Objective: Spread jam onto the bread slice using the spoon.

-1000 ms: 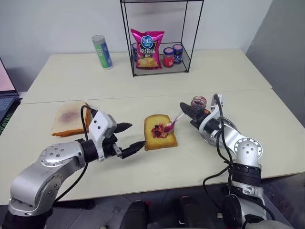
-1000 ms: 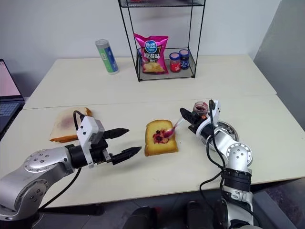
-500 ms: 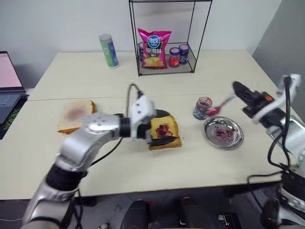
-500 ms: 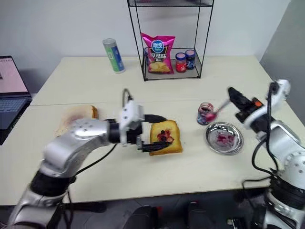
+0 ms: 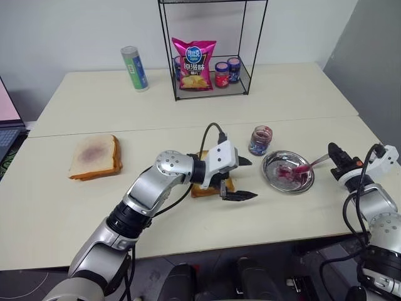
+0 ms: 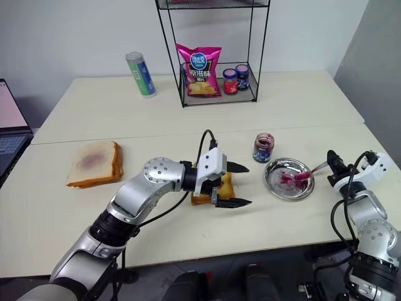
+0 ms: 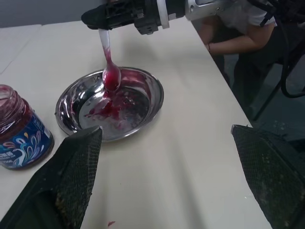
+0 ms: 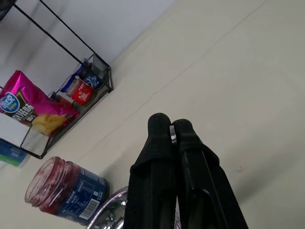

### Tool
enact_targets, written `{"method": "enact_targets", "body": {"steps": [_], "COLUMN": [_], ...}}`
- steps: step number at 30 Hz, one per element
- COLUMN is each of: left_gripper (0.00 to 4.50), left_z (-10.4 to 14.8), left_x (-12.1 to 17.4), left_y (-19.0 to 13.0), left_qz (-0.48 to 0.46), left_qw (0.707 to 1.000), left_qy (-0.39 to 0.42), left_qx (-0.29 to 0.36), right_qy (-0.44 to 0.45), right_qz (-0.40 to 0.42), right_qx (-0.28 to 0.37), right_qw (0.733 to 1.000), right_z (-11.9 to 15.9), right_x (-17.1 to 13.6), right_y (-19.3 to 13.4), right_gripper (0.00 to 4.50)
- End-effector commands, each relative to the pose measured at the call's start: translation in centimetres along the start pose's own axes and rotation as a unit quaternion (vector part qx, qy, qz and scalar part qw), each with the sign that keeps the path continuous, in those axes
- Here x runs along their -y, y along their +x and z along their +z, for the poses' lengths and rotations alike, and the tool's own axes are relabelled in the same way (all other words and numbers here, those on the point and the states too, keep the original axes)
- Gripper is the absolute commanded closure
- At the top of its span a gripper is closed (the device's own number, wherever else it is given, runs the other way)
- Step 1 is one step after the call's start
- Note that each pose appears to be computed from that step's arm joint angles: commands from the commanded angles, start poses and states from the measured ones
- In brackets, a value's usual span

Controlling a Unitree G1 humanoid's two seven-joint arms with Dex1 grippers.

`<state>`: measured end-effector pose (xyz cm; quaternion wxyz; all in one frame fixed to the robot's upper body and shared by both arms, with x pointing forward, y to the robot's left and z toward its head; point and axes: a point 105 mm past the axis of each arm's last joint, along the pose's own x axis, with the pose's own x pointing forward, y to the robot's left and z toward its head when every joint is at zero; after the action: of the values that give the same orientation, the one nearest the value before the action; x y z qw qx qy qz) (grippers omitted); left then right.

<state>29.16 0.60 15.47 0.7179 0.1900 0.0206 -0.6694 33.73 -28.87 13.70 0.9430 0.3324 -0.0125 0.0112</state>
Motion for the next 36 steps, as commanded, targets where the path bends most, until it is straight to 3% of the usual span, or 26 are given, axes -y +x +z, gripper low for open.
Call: {"method": "enact_targets", "body": {"steps": [1, 5, 8, 20, 25, 27, 31, 34, 36], "left_gripper": [0.0, 0.0, 0.0, 0.0, 0.0, 0.0, 0.0, 0.0, 0.0], "left_z": [0.9, 0.8, 0.7, 0.9, 0.9, 1.0, -0.1, -0.3, -0.4], "left_x": [-0.1, -0.3, -0.4, -0.6, -0.5, -0.8, -1.6, -2.6, -3.0], "left_y": [-0.3, -0.8, -1.0, -1.5, -1.5, -2.0, -4.8, -8.7, -11.3], "left_qz": [0.012, 0.024, 0.037, 0.054, 0.054, 0.063, 0.09, 0.127, 0.154], "left_qw": [1.0, 1.0, 0.999, 0.998, 0.998, 0.998, 0.996, 0.991, 0.986], "left_qy": [0.014, 0.01, 0.005, 0.0, 0.001, -0.001, -0.007, -0.027, -0.039], "left_qx": [0.016, 0.014, 0.015, 0.018, 0.019, 0.019, -0.013, -0.033, -0.048], "right_qy": [-0.01, -0.002, -0.001, 0.003, 0.007, -0.003, -0.061, -0.165, -0.248], "right_qz": [0.01, 0.005, 0.009, 0.008, 0.003, 0.007, 0.035, 0.108, 0.171], "right_qx": [0.022, 0.026, 0.026, 0.039, 0.044, 0.042, 0.065, -0.006, -0.08], "right_qw": [1.0, 1.0, 1.0, 0.999, 0.999, 0.999, 0.995, 0.98, 0.95], "right_z": [1.1, 1.1, 1.1, 2.4, 2.8, 3.0, 6.1, 5.8, 4.5], "right_x": [0.4, 0.9, 0.8, 0.9, 1.1, 0.9, -1.2, -4.7, -6.8], "right_y": [0.3, 0.5, 0.5, 1.0, 1.1, 1.1, 1.3, 1.2, 0.3], "right_gripper": [4.46, 4.46, 3.96, 1.32, 0.02, 0.02, 0.02, 0.02, 0.02]}}
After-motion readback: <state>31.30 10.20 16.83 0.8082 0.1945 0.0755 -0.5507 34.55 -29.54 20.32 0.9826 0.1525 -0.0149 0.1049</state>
